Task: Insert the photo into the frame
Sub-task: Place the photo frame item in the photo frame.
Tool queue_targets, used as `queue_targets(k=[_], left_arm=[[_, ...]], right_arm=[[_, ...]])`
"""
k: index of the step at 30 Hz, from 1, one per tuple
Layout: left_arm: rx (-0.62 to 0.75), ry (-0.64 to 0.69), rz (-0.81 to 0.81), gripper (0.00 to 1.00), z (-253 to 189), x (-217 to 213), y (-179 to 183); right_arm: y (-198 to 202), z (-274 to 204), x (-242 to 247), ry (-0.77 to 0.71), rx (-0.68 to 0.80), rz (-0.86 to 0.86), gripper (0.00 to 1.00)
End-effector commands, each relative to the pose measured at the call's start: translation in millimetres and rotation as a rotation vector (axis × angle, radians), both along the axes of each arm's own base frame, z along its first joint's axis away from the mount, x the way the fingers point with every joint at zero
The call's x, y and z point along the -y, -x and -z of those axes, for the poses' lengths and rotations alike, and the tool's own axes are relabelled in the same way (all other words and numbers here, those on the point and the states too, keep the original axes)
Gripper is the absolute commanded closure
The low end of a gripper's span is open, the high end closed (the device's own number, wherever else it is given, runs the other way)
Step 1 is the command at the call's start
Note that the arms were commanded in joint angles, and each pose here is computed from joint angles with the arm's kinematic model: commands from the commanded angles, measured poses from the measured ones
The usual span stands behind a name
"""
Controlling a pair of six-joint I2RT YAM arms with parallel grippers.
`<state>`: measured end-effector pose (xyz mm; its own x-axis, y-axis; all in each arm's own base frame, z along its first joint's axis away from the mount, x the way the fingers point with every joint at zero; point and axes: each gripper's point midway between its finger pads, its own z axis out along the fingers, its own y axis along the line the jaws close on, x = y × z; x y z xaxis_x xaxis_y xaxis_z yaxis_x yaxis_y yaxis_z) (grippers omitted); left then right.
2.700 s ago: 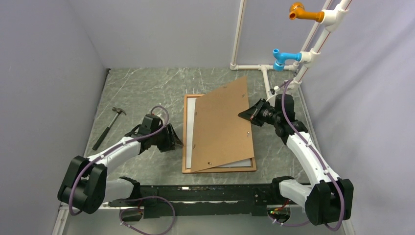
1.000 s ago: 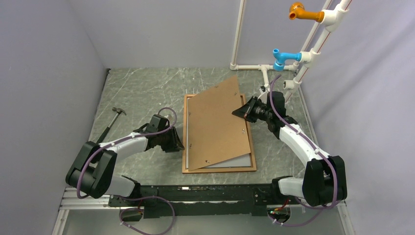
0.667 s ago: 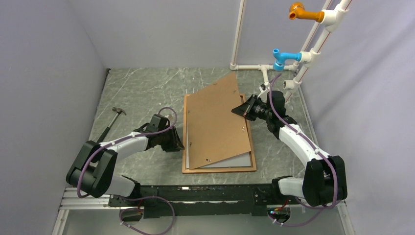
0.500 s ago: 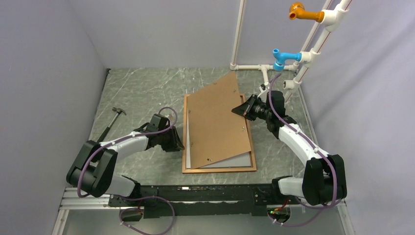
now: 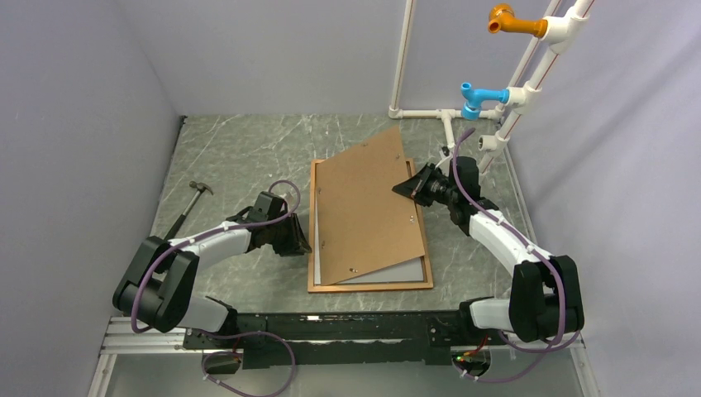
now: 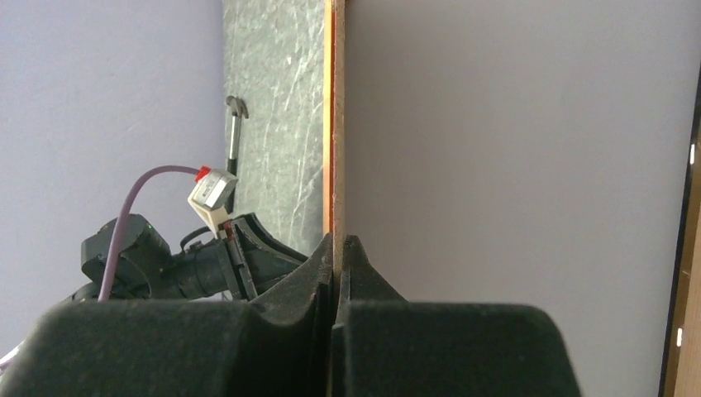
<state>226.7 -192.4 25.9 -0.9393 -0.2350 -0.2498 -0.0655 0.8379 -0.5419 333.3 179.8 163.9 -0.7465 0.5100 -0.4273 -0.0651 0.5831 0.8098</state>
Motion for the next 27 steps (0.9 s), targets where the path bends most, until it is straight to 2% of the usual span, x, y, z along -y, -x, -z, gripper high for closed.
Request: queue_targets(k=[1, 12, 21, 27], left_arm=[[-0.005, -0.079, -0.003, 0.66, 11.6, -11.2, -0.2], [-0.003, -0.076, -0.001, 0.66, 10.4, -10.3, -0.6], [0.022, -0.088, 0.003, 0.61, 3.6, -11.6, -2.3], [0.052, -0.098, -0.003, 0.51, -4.3, -15.0, -3.5]], right_arm=[[-1.1, 3.3, 1.8, -0.015, 0.024, 0.038, 1.0], [14.9, 33.1, 0.3, 0.003, -0.029, 0.022, 1.0], [14.7, 49.0, 7.8, 0.136, -0.027, -0.013, 1.0], [15.9, 55.8, 8.8, 0.217, -0.014, -0.056, 0.7]])
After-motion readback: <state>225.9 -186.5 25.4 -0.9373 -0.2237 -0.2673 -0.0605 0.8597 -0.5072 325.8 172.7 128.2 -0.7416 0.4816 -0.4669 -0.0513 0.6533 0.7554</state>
